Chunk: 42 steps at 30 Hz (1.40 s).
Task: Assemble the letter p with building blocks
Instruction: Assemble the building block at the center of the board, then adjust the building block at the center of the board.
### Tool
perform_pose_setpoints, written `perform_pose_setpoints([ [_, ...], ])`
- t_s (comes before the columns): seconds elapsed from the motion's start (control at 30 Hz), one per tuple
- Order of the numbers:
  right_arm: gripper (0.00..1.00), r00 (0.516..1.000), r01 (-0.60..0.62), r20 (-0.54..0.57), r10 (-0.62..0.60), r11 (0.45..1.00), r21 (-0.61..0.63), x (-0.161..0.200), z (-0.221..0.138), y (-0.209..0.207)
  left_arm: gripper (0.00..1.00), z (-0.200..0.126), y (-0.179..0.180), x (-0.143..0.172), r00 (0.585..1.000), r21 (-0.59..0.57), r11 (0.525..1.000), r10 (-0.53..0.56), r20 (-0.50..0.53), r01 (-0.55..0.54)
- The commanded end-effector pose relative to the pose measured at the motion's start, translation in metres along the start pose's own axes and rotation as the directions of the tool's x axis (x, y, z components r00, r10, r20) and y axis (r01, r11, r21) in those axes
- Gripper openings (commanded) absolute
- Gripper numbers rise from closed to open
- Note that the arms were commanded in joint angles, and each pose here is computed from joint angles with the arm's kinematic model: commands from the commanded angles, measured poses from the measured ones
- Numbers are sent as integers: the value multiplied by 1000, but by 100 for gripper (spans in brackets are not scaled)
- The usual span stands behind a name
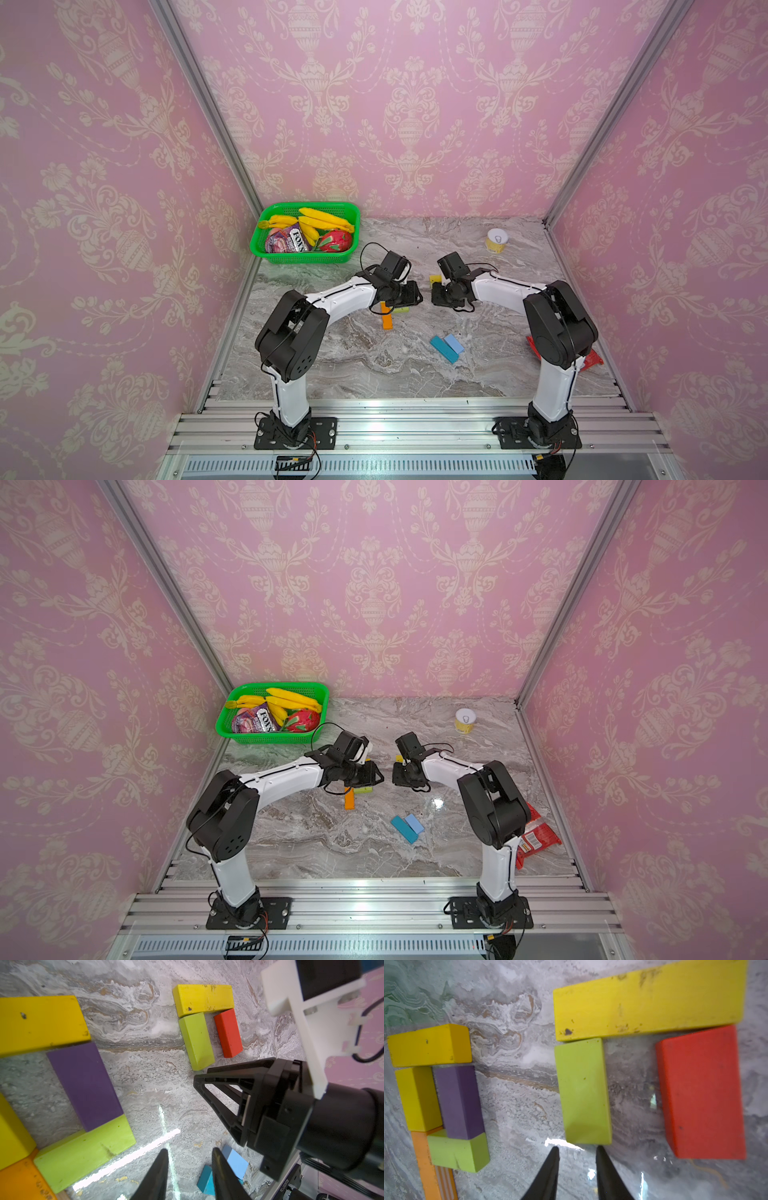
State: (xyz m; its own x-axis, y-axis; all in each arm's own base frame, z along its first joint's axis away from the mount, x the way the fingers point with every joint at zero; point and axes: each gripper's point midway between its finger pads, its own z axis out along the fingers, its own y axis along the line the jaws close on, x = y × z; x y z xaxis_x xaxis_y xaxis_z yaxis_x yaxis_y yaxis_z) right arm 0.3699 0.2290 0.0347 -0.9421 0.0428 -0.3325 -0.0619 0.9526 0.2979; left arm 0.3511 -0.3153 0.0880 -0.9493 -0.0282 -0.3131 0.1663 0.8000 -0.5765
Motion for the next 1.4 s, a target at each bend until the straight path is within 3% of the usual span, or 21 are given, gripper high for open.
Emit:
perform_pose_setpoints([
  [0.0,41,998,37,53,-36,999,-14,-6,-33,3,38,-9,-6,-4,999,-1,1000,31,20,-31],
  [0.17,58,993,76,84,-82,994,79,-5,-73,-16,38,-13,-9,-7,999,10,999,32,33,-33],
  [0.33,58,997,3,71,-14,988,153,13,-90,-62,39,-17,-12,-8,998,12,999,41,40,-41],
  [0.47,58,993,-80,100,68,990,119,21,-97,-82,40,-17,-11,-7,998,12,999,50,37,-50],
  [0.83,55,988,-144,72,136,982,123,21,-65,-91,40,-16,-10,-7,998,2,999,52,29,-52],
  [1.37,52,983,-184,-19,183,982,-38,1,-16,-62,40,-14,-5,-10,999,-17,999,40,27,-39],
])
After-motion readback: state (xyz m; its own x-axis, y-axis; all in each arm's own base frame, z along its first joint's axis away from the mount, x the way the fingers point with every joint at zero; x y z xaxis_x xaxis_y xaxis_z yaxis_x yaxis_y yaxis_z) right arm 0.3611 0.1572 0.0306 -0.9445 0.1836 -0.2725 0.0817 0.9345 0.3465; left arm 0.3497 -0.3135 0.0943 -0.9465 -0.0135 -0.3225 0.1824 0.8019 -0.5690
